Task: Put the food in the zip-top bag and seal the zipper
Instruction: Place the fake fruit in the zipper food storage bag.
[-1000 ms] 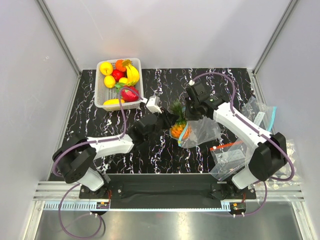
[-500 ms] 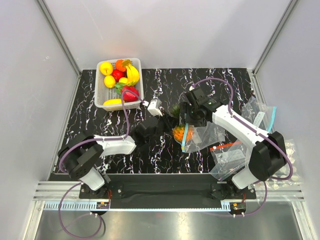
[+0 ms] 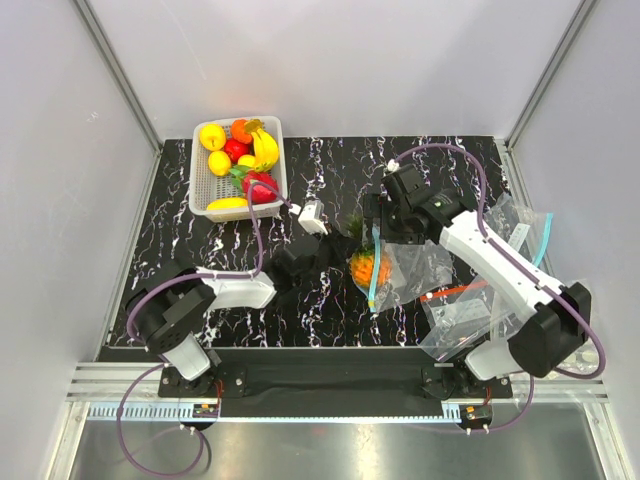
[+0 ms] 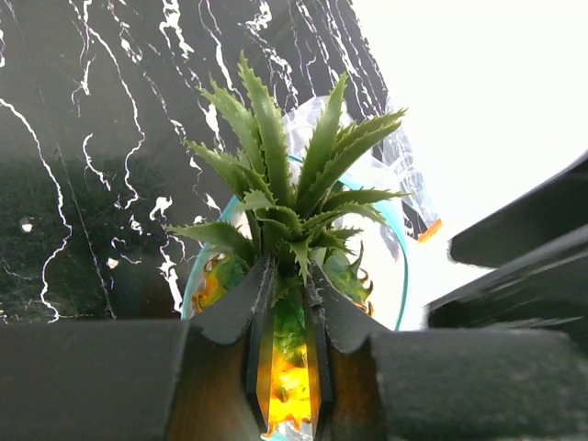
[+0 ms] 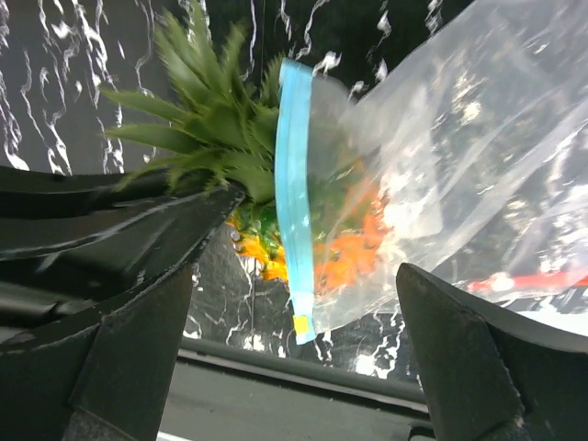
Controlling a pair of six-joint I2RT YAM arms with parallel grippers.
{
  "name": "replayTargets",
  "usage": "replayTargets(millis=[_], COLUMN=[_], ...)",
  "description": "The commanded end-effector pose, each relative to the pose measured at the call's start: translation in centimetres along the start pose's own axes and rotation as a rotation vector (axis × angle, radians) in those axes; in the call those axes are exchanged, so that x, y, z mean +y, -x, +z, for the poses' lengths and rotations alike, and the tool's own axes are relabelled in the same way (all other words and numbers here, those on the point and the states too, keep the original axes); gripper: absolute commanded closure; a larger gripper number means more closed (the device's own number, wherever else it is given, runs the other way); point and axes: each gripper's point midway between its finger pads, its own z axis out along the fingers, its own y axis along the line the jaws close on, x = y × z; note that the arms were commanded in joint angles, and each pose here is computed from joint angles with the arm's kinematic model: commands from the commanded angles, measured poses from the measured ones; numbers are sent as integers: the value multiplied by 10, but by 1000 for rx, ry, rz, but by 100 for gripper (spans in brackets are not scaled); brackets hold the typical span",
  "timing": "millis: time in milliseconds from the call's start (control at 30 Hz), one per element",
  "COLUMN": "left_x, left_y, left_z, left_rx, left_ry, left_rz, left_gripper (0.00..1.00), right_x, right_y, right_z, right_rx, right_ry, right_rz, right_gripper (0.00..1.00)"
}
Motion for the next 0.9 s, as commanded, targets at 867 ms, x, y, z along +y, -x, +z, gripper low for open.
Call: replayTargets(millis=[867], left_x=[-25], left_y=[6], left_z=[4], left_rx=[-34], left_ry=[-109], left_rz=[-40], left_gripper=[100], right_x=[-224], right_y=[37], right_z=[20], right_rx=[-277], right_ry=[-324], right_rz=[784], right_gripper=[0])
